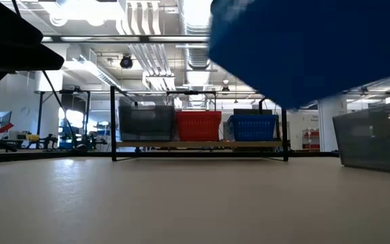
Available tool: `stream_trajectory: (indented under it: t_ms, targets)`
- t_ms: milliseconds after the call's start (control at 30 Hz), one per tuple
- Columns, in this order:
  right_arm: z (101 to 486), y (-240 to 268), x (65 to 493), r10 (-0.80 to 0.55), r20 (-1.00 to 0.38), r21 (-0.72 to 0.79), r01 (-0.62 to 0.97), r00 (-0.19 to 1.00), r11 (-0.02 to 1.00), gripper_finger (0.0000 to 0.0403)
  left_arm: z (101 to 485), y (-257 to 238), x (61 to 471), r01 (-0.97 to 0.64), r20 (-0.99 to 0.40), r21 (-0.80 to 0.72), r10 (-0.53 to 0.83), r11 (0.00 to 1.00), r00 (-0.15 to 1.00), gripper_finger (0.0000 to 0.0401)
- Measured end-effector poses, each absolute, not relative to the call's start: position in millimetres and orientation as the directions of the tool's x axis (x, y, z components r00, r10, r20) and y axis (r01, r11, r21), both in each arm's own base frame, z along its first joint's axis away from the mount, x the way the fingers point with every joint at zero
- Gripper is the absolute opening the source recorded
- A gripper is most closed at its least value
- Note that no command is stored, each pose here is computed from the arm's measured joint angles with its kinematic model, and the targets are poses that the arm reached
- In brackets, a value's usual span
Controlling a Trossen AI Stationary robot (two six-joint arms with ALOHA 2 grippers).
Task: Stack baskets on shelf by color
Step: Stack the blue bin on the other blue bins on the shelf
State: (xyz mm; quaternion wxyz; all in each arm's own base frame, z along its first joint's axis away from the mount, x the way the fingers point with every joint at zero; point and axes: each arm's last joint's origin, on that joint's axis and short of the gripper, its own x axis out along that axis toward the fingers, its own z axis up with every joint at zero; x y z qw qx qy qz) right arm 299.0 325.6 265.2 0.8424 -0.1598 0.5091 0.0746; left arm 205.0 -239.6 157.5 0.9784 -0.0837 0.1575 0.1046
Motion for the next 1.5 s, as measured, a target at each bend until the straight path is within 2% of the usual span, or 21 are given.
stream_trajectory:
  t_ms: [233, 367, 567, 633, 733, 1033, 1333, 1500]
  targets:
    - [287, 228, 353, -0.353, -0.857, -0.473, -0.300, 0.377, 0.828, 0.0011, 158, -240, 205, -0.231, -0.325, -0.133, 0.178, 0.964, 0.929, 0.0167]
    - [305, 151, 374, -0.489, -0.820, -0.564, -0.268, 0.298, 0.781, 0.0011, 158, -240, 205, -0.232, -0.325, -0.138, 0.177, 0.963, 0.929, 0.0167]
    - [334, 27, 380, -0.558, -0.809, -0.578, -0.075, 0.183, 0.813, 0.0011, 158, -240, 205, -0.232, -0.325, -0.142, 0.176, 0.962, 0.929, 0.0167]
    - [337, -7, 378, -0.566, -0.813, -0.571, -0.002, 0.136, 0.821, 0.0011, 158, -240, 205, -0.231, -0.324, -0.144, 0.175, 0.962, 0.930, 0.0167]
    - [330, -43, 375, -0.559, -0.825, -0.559, 0.026, 0.078, 0.829, 0.0011, 158, -240, 205, -0.231, -0.324, -0.144, 0.175, 0.962, 0.930, 0.0167]
    - [299, -94, 371, -0.504, -0.864, -0.504, 0.033, -0.004, 0.863, 0.0011, 158, -240, 205, -0.229, -0.327, -0.144, 0.172, 0.963, 0.929, 0.0167]
    - [272, -99, 364, -0.428, -0.903, -0.429, 0.013, -0.047, 0.903, 0.0011, 158, -240, 205, -0.228, -0.327, -0.144, 0.171, 0.963, 0.929, 0.0167]
    - [265, -99, 367, -0.397, -0.918, -0.397, 0.031, -0.010, 0.917, 0.0011, 158, -240, 205, -0.228, -0.325, -0.148, 0.170, 0.962, 0.930, 0.0167]
